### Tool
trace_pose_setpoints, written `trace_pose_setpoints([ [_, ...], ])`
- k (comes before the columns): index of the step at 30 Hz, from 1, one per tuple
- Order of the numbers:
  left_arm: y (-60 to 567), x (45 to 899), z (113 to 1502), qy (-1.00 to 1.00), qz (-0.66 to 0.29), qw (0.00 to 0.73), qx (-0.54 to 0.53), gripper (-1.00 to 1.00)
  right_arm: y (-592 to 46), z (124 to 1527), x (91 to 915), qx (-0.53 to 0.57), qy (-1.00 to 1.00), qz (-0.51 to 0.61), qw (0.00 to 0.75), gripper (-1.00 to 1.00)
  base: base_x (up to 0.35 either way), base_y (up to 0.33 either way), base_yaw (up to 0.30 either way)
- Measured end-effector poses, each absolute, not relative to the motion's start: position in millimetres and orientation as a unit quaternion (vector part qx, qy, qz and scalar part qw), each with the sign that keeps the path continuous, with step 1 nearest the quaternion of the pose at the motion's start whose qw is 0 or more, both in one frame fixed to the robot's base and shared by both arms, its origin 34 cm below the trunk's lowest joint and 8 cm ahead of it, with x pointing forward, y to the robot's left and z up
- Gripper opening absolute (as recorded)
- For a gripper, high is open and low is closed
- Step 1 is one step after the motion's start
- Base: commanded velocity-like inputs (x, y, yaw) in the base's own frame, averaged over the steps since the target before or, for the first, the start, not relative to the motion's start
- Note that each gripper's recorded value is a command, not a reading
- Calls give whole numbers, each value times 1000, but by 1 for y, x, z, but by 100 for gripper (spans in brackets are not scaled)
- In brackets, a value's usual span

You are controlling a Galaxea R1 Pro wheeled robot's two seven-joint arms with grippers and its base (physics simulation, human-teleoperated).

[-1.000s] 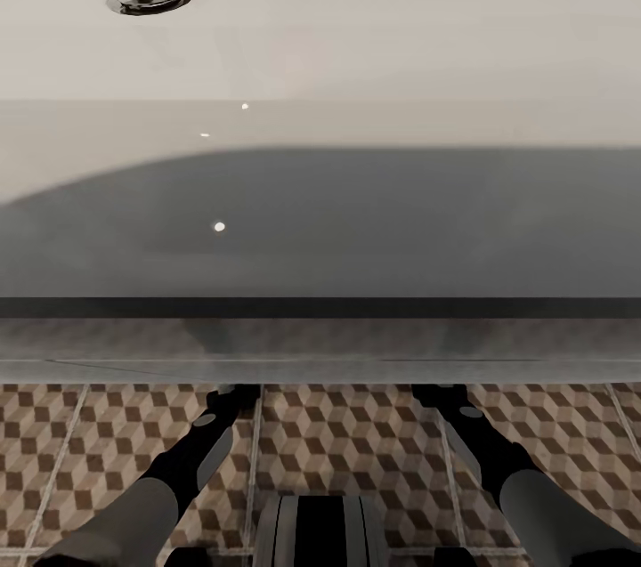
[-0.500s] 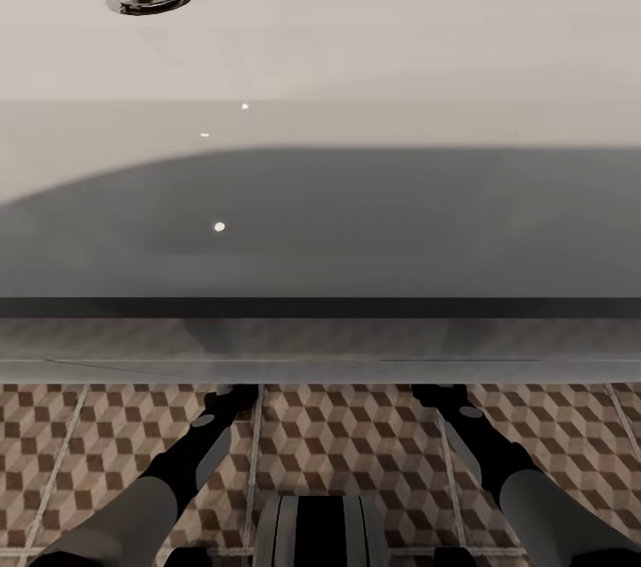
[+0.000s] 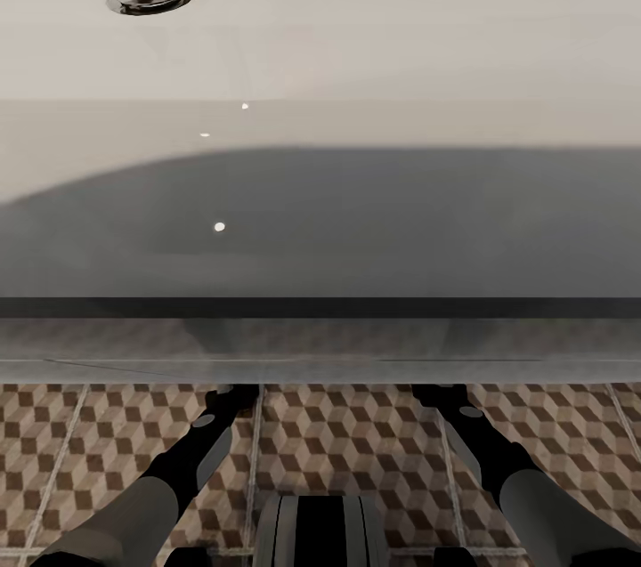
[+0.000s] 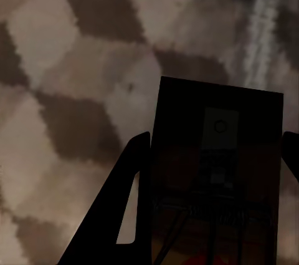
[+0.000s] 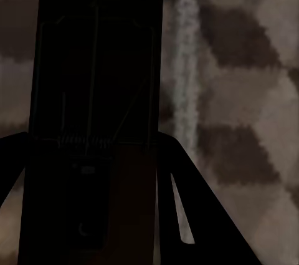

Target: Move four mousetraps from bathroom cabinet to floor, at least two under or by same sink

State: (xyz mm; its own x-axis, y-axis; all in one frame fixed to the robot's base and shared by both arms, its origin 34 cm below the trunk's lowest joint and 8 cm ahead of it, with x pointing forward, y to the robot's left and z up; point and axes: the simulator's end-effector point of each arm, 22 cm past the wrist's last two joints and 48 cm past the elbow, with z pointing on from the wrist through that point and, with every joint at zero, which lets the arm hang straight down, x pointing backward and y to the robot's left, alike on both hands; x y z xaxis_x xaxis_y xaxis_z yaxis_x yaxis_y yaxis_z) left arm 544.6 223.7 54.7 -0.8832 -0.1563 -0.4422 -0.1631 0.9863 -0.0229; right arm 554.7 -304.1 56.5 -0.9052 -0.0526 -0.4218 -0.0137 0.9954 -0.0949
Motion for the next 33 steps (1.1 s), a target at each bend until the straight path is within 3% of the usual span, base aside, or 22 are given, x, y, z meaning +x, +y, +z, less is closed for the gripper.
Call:
trace_pose_setpoints([
  [33,216,529,47,980,-14,185,-68,-100,-304,56,555,-16,975,-45,217,-100,0,0,0],
])
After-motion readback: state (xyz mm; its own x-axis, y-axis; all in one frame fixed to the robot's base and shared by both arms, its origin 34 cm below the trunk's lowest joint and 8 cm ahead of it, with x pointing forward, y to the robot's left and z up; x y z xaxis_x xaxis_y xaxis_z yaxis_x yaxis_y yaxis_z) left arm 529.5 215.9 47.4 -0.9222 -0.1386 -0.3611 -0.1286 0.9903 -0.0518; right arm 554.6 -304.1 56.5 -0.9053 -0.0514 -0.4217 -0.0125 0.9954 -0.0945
